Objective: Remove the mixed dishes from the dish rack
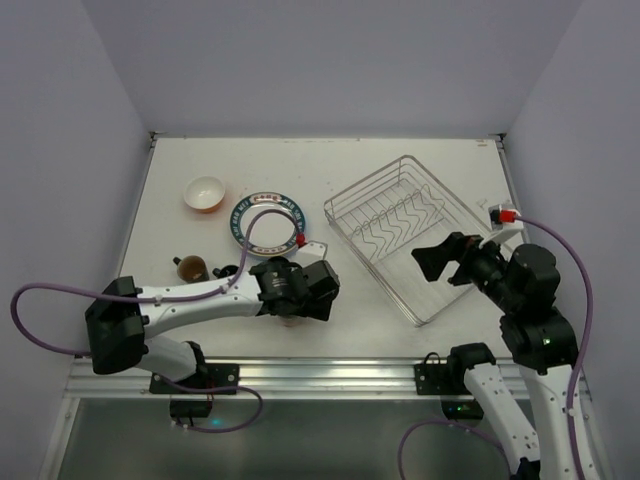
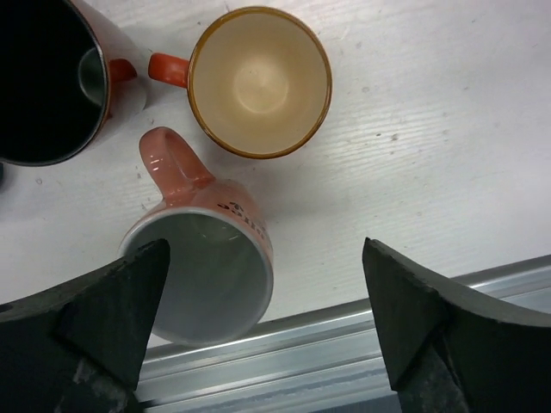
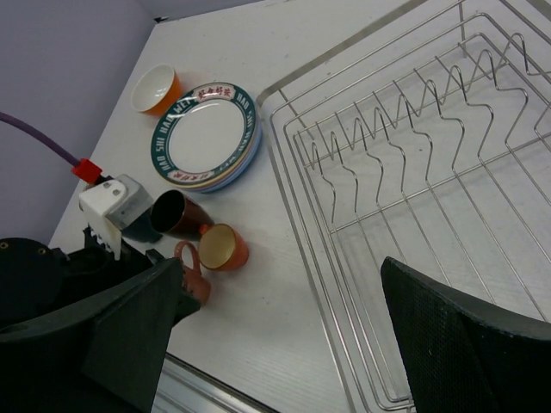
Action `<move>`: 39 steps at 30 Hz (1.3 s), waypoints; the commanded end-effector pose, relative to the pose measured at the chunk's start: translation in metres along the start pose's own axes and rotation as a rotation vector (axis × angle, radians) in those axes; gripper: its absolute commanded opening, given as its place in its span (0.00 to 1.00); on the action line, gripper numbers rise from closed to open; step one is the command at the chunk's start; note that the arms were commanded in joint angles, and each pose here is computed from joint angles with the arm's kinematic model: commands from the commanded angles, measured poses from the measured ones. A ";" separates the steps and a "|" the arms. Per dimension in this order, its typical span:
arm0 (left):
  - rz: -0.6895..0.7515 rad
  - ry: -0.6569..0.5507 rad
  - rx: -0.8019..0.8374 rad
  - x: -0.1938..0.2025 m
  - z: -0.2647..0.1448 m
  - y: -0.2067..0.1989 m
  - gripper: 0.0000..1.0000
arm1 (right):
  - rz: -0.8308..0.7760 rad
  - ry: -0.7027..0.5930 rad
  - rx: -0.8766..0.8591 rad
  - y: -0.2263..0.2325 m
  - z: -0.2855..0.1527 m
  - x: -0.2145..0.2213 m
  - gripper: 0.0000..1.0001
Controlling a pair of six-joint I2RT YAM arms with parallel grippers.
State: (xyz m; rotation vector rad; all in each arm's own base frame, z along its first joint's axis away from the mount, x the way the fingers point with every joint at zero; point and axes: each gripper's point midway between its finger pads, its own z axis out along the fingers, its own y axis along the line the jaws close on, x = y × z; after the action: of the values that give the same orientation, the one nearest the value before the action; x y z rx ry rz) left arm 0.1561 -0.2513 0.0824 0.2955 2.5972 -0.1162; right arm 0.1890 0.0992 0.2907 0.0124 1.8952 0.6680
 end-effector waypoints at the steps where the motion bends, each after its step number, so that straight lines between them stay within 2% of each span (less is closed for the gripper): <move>1: -0.033 -0.098 0.050 -0.033 -0.032 -0.004 1.00 | -0.015 0.008 -0.015 0.002 0.006 -0.004 0.99; 6: -0.014 -0.138 0.089 -0.045 -0.059 -0.011 1.00 | -0.015 0.025 0.014 -0.003 0.013 -0.005 0.99; 11: -0.011 -0.243 0.075 -0.075 -0.087 -0.004 1.00 | -0.016 0.030 0.077 -0.013 0.018 -0.012 0.99; 13: -0.029 -0.328 0.013 -0.101 -0.098 0.009 1.00 | -0.032 0.012 0.108 -0.016 0.016 -0.020 0.99; 15: -0.034 -0.412 -0.056 -0.125 -0.104 0.027 1.00 | -0.033 -0.014 0.210 -0.033 0.018 -0.029 0.99; 16: -0.065 -0.448 -0.040 -0.139 -0.107 0.031 1.00 | -0.035 -0.025 0.240 -0.036 0.017 -0.035 0.99; 17: -0.124 -0.458 -0.076 -0.157 -0.100 0.057 1.00 | -0.040 -0.028 0.273 -0.042 0.017 -0.039 0.99; 18: -0.115 -0.474 -0.059 -0.166 -0.099 0.064 1.00 | -0.040 -0.024 0.332 -0.052 0.021 -0.042 0.99; 19: -0.172 -0.537 -0.042 -0.183 -0.110 0.077 1.00 | -0.043 -0.034 0.358 -0.054 0.019 -0.049 0.99; 20: -0.237 -0.555 -0.095 -0.192 -0.108 0.108 1.00 | -0.043 -0.037 0.388 -0.059 0.019 -0.052 0.99; 21: -0.249 -0.573 -0.105 -0.196 -0.113 0.120 1.00 | -0.048 -0.047 0.427 -0.064 0.017 -0.056 0.99; 24: -0.362 -0.654 -0.185 -0.193 -0.145 0.172 1.00 | -0.083 -0.074 0.433 -0.061 0.011 -0.064 0.99; 27: -0.446 -0.733 -0.297 -0.170 -0.188 0.218 1.00 | -0.105 -0.101 0.450 -0.058 -0.002 -0.066 0.99; 30: -0.443 -0.757 -0.356 -0.138 -0.212 0.241 1.00 | -0.111 -0.144 0.482 -0.059 -0.021 -0.064 0.99; 33: -0.431 -0.783 -0.365 -0.117 -0.215 0.251 1.00 | -0.096 -0.218 0.458 -0.056 -0.044 -0.063 0.99; 34: -0.410 -0.760 -0.386 -0.110 -0.199 0.252 1.00 | -0.101 -0.223 0.426 -0.052 -0.046 -0.061 0.99; 39: -0.372 -0.786 -0.313 -0.123 -0.158 0.233 1.00 | -0.170 -0.330 0.284 -0.028 -0.071 -0.068 0.99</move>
State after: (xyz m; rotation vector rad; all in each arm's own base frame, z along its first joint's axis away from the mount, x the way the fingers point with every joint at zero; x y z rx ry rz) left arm 0.2163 -0.0116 0.2869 -0.3593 1.8215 0.0399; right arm 0.1689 0.0207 0.3462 0.1984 1.6866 0.2535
